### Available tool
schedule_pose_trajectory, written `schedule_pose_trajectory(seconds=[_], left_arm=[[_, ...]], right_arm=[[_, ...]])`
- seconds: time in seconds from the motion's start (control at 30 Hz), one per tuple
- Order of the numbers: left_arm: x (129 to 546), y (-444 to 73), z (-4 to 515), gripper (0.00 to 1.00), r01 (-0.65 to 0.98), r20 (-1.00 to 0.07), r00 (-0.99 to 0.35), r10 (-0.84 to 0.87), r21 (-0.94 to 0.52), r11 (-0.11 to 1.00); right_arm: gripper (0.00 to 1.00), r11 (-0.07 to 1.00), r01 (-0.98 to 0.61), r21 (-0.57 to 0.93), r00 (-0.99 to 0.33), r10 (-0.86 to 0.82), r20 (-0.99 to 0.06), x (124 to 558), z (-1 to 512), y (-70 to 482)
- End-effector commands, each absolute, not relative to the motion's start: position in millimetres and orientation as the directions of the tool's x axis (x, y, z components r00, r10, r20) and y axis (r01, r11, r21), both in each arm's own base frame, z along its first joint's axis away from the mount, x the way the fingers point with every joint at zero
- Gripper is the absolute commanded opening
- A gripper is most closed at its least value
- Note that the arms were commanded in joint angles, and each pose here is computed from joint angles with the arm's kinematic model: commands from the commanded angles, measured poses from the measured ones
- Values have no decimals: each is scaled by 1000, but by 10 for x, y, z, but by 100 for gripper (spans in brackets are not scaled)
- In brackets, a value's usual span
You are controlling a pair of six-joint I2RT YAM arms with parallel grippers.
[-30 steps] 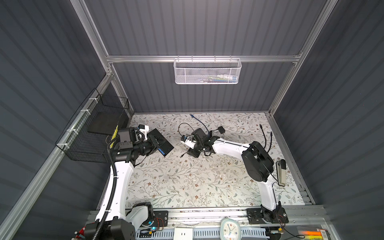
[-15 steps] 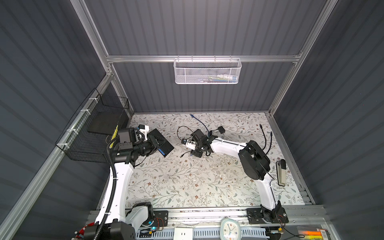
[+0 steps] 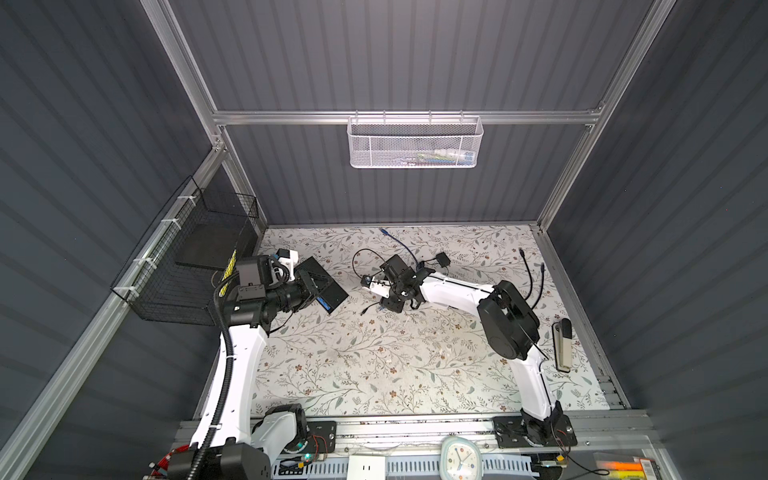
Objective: Insert the plug into the switch port
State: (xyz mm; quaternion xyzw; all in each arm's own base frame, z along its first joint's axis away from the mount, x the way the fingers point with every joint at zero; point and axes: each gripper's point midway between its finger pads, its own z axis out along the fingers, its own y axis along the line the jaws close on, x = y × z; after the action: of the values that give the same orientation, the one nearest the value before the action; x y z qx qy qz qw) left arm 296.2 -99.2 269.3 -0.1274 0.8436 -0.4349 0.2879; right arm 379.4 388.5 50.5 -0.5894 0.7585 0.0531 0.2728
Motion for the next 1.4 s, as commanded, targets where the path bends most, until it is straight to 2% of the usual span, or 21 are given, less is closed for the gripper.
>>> schedule_pose_trajectory(seconds=[0.0,0.37,0.8,1.37], left_arm=[[2952,-1016,2774,7,81,-398,-795,-458,-817,571],[2948,-1011,2802,7,79,-399,-792,-462,-817,571],[2938,-1012,2787,7,84,-404,-791,-460,-816,572],[2951,-1018,2760,8,83,-398,-791,-464,-822,564]], right_arm=[[46,294,-913,-284,-140,-878,-458,3911,665,3847],[43,292,-920,-264,-149,-879,-453,4066,490,3855],[43,285,-929,-234,-167,-890,-424,3962,335,3784],[44,292,-933,-210,-168,-870,-464,3749,479,3758]])
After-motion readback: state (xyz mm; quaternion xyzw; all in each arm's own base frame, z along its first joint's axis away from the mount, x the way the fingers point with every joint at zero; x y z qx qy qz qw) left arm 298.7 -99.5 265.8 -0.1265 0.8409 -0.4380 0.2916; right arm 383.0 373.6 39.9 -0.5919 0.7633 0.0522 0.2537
